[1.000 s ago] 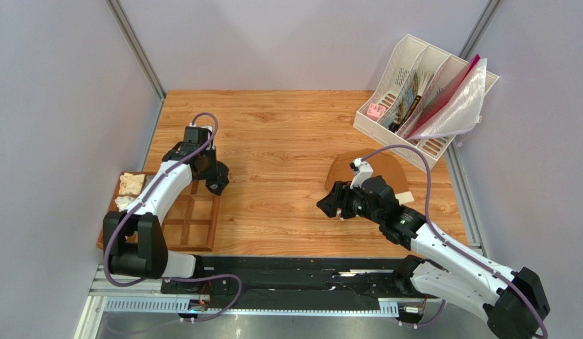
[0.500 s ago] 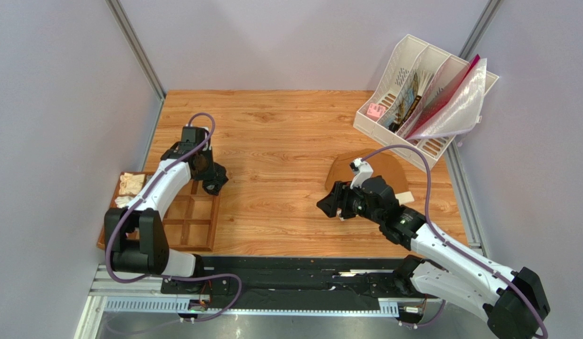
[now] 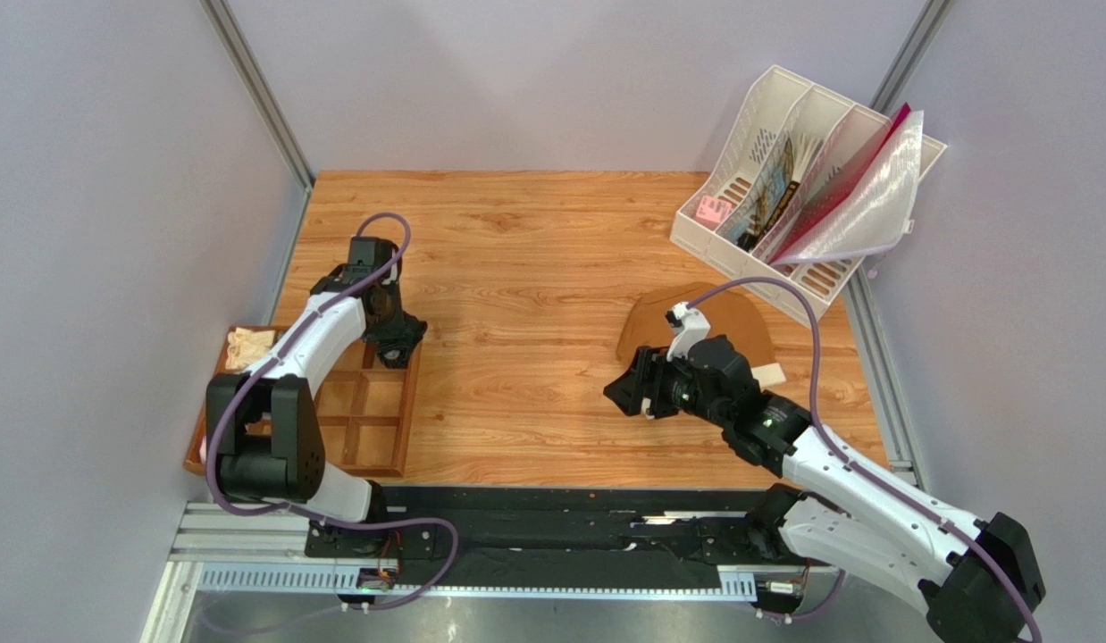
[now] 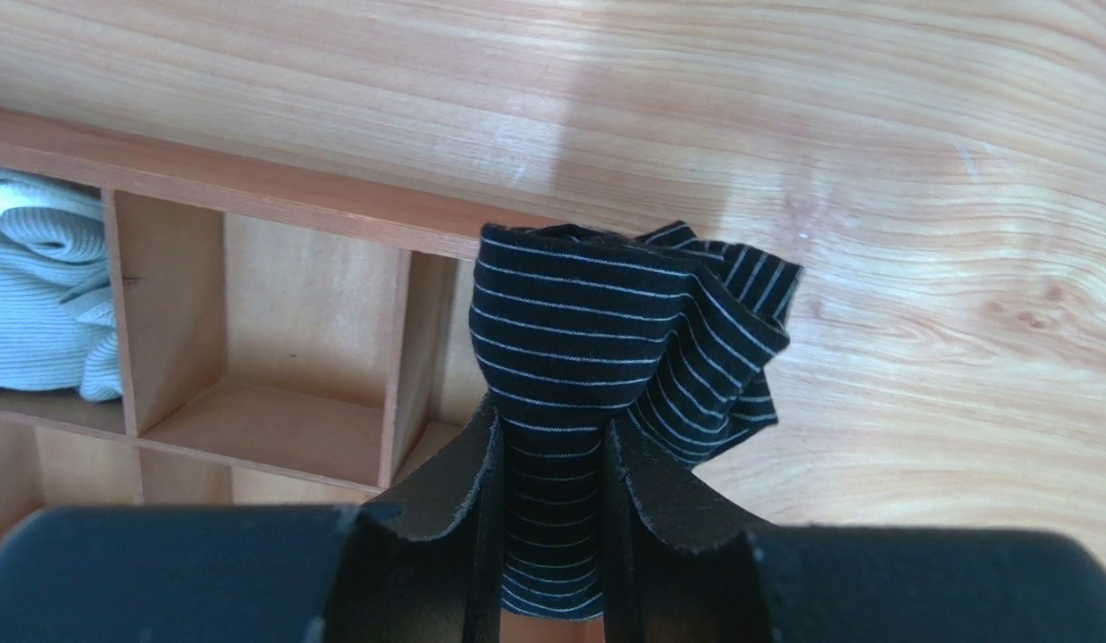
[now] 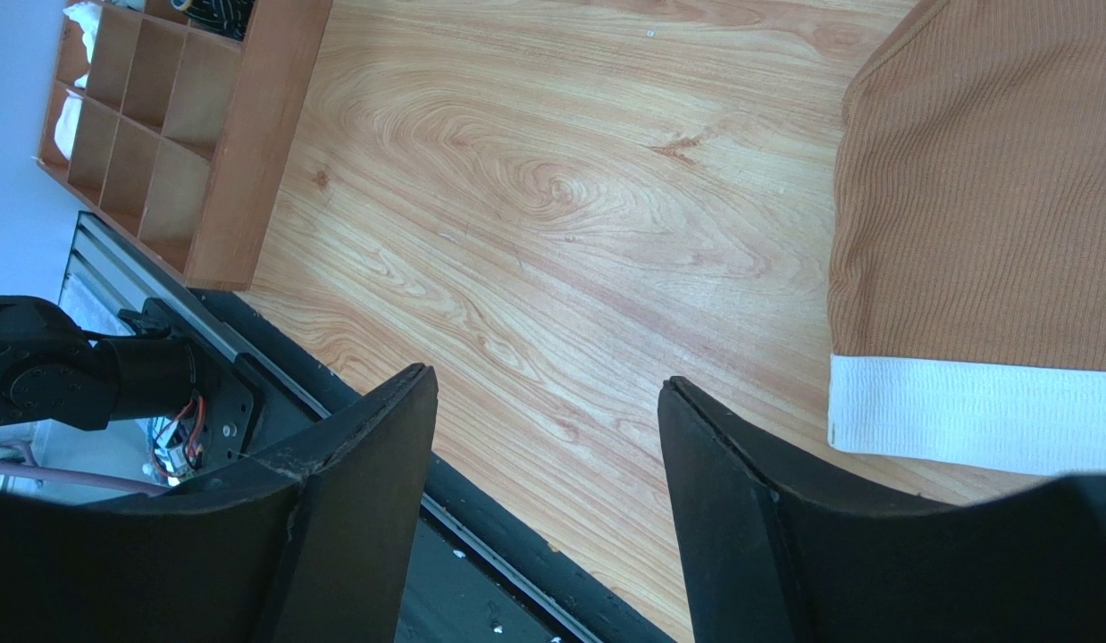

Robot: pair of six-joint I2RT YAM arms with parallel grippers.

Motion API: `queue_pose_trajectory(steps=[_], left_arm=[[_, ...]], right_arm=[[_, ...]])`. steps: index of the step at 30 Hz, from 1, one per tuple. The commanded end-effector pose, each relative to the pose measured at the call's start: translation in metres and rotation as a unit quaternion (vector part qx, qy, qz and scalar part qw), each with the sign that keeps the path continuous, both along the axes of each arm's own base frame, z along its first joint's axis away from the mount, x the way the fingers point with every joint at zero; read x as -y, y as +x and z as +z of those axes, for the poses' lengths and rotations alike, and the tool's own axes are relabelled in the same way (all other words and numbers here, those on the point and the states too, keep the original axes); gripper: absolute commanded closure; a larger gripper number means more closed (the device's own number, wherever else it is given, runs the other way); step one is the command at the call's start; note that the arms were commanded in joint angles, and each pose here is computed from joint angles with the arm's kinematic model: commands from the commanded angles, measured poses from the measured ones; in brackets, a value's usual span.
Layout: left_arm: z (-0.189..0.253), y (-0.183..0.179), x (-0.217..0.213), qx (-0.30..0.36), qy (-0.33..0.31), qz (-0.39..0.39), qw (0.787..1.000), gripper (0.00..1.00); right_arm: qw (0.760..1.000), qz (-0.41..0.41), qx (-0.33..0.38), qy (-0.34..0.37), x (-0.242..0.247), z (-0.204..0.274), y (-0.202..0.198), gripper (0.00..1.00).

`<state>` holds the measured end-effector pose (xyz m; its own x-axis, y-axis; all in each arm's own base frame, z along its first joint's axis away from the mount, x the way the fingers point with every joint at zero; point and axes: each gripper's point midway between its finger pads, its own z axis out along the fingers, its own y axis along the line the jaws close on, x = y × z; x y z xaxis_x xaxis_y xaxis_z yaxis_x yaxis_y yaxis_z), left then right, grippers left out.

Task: Roll the underwear
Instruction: Place the underwear in the storage box.

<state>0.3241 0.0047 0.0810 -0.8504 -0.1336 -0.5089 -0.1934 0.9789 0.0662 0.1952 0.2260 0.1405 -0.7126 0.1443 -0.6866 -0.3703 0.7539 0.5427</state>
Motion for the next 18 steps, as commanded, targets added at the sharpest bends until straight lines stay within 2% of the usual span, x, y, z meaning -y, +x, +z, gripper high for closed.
queue_pose_trajectory(steps=[1,13,18], left_arm=[[-0.011,-0.007,-0.021,-0.034,0.036,0.026,0.998,0.85],[-0.035,-0.004,-0.019,-0.064,0.031,0.022,0.997,0.85],[-0.043,-0.009,-0.027,-0.094,0.057,0.027,0.994,0.85]], right_arm=[[1.0,0.003,0.018,0.007,0.0,0.008,0.001,0.34],[1.0,-0.002,0.019,0.005,0.002,0.009,0.003,0.34],[1.0,-0.004,0.018,0.004,0.003,0.008,0.002,0.34]])
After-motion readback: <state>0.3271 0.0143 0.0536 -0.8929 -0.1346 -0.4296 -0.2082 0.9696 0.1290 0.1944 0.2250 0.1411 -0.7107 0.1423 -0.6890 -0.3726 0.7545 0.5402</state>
